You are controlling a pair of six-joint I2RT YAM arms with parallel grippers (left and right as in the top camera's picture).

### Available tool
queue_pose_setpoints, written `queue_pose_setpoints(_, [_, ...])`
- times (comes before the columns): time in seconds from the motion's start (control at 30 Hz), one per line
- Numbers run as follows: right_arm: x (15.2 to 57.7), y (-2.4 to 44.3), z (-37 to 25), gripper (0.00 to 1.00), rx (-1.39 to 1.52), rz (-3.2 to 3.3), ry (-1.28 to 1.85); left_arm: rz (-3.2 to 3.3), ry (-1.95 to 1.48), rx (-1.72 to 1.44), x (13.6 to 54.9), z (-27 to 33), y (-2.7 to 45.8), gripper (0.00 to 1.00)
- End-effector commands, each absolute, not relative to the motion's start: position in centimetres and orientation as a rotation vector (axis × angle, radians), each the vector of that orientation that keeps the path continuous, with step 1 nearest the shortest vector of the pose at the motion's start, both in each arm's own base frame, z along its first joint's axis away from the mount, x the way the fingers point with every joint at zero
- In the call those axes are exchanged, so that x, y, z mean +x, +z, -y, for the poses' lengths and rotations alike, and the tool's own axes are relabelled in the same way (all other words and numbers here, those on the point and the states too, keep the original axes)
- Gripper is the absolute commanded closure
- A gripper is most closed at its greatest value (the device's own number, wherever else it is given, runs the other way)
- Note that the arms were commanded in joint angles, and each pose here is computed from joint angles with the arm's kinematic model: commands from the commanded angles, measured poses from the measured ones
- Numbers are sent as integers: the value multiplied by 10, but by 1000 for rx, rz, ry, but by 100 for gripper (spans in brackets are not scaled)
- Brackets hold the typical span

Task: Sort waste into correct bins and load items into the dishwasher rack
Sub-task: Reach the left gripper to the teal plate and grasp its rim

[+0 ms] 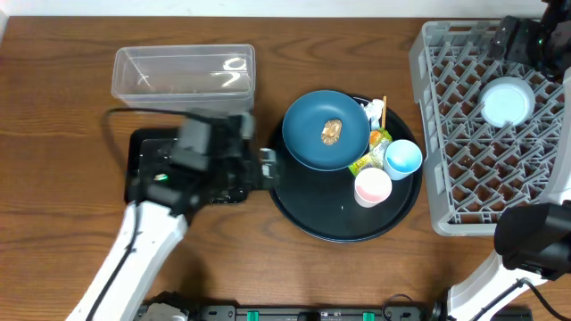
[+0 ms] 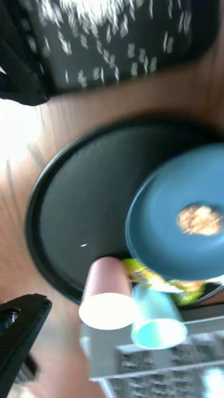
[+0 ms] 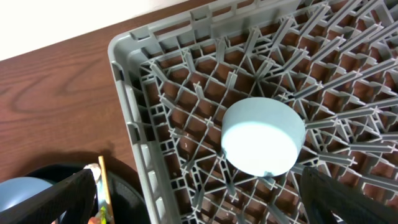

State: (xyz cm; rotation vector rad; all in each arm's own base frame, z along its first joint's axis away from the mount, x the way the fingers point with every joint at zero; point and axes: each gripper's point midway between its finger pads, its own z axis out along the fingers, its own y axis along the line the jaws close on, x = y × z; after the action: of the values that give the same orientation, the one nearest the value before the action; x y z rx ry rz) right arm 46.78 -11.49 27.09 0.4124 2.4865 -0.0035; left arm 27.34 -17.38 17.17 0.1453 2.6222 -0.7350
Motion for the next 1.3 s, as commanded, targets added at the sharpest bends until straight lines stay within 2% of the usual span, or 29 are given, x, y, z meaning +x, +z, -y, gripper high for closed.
queue_pose_setpoints(0.0, [466,278,118,1,402,-2471,-10,-2597,-719,312,271,200,170,2])
queue_pose_setpoints(0.43, [466,278,118,1,401,-2471,-10,-2186,-324,1272,264,238,154,2])
queue_pose_setpoints(0.8, [466,278,118,1,402,-2471,-10,-1900,-294,1814,256,254,107,2])
queue_pose_setpoints(1.27, [466,278,118,1,402,-2471,-10,-1834,-273,1845,284,276,69,6])
